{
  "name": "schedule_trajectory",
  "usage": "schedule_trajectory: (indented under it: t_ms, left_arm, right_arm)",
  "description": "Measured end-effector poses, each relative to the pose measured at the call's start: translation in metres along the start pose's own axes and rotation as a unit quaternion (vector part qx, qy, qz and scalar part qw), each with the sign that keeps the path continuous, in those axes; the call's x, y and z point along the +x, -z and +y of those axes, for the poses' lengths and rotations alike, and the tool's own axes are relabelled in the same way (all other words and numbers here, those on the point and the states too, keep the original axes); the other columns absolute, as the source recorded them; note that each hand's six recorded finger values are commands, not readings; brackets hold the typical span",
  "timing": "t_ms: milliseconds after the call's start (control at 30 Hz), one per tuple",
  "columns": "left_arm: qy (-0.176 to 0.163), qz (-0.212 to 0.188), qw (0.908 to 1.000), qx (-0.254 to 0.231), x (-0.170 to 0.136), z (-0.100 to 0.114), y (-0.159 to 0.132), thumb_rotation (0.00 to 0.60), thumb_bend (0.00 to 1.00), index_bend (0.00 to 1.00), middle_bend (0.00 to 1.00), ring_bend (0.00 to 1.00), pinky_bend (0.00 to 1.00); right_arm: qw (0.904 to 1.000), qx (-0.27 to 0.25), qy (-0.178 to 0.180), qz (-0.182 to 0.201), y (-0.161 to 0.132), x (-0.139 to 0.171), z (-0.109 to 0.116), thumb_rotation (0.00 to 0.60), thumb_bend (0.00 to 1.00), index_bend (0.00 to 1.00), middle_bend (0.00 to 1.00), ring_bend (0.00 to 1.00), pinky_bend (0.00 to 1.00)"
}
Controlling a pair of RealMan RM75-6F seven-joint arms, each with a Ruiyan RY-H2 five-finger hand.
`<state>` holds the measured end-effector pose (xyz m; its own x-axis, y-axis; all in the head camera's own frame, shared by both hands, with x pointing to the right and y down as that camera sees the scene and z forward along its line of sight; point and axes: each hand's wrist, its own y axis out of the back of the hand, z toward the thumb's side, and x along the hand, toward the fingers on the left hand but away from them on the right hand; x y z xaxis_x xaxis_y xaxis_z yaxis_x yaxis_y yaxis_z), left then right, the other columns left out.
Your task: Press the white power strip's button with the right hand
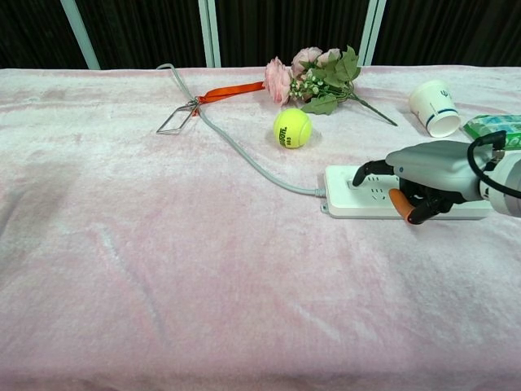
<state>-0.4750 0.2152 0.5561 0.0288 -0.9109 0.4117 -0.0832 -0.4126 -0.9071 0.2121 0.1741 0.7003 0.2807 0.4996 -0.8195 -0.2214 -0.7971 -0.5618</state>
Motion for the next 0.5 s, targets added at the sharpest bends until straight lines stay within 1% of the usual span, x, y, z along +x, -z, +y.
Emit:
schedule_trajectory:
  t_ms: [133, 233, 267, 333, 367, 400, 433, 500]
  left_arm:
    - [0.000, 0.000, 1.0000, -0.001, 0.000, 0.000, 0.000, 0.600, 0.37, 0.25, 0.11, 0.04, 0.03]
    - [0.000, 0.000, 1.0000, -0.001, 0.000, 0.000, 0.000, 0.600, 0.37, 0.25, 0.11, 0.04, 0.03]
    - [0.000, 0.001, 1.0000, -0.001, 0.000, 0.000, 0.000, 0.600, 0.37, 0.25, 0.11, 0.04, 0.03]
    - [0.000, 0.001, 1.0000, -0.002, 0.000, 0.000, 0.000, 0.600, 0.37, 0.25, 0.11, 0.04, 0.03]
    - [0.000, 0.002, 1.0000, -0.002, 0.000, 0.000, 0.000, 0.600, 0.37, 0.25, 0.11, 0.04, 0.03]
    - [0.000, 0.002, 1.0000, -0.003, 0.000, 0.000, 0.000, 0.600, 0.37, 0.25, 0.11, 0.04, 0.03]
    - [0.000, 0.003, 1.0000, -0.004, 0.000, 0.000, 0.001, 0.600, 0.37, 0.25, 0.11, 0.04, 0.03]
    - [-0.001, 0.004, 1.0000, -0.004, 0.000, 0.000, 0.001, 0.600, 0.37, 0.25, 0.11, 0.04, 0.03]
  right_arm:
    - [1.0000, -0.001, 0.009, -0.002, -0.003, 0.000, 0.004, 0.600, 0.79, 0.34, 0.97, 1.00, 1.00]
    - [0.9994, -0.010, 0.032, 0.000, -0.005, 0.000, 0.014, 0.600, 0.72, 0.25, 0.93, 0.98, 1.00]
    - [0.9989, -0.016, 0.044, 0.001, -0.007, 0.000, 0.018, 0.600, 0.69, 0.22, 0.89, 0.96, 1.00]
    - [0.9976, -0.024, 0.064, 0.005, -0.009, 0.001, 0.025, 0.600, 0.62, 0.18, 0.79, 0.90, 0.99]
    - [0.9966, -0.029, 0.077, 0.007, -0.009, 0.002, 0.030, 0.600, 0.57, 0.16, 0.70, 0.84, 0.95]
    - [0.9948, -0.037, 0.095, 0.008, -0.010, 0.003, 0.036, 0.600, 0.51, 0.14, 0.59, 0.78, 0.88]
    - [0.9931, -0.044, 0.109, 0.009, -0.010, 0.005, 0.041, 0.600, 0.46, 0.13, 0.52, 0.72, 0.82]
    - [0.9874, -0.066, 0.144, 0.009, -0.007, 0.010, 0.052, 0.600, 0.33, 0.11, 0.33, 0.53, 0.61]
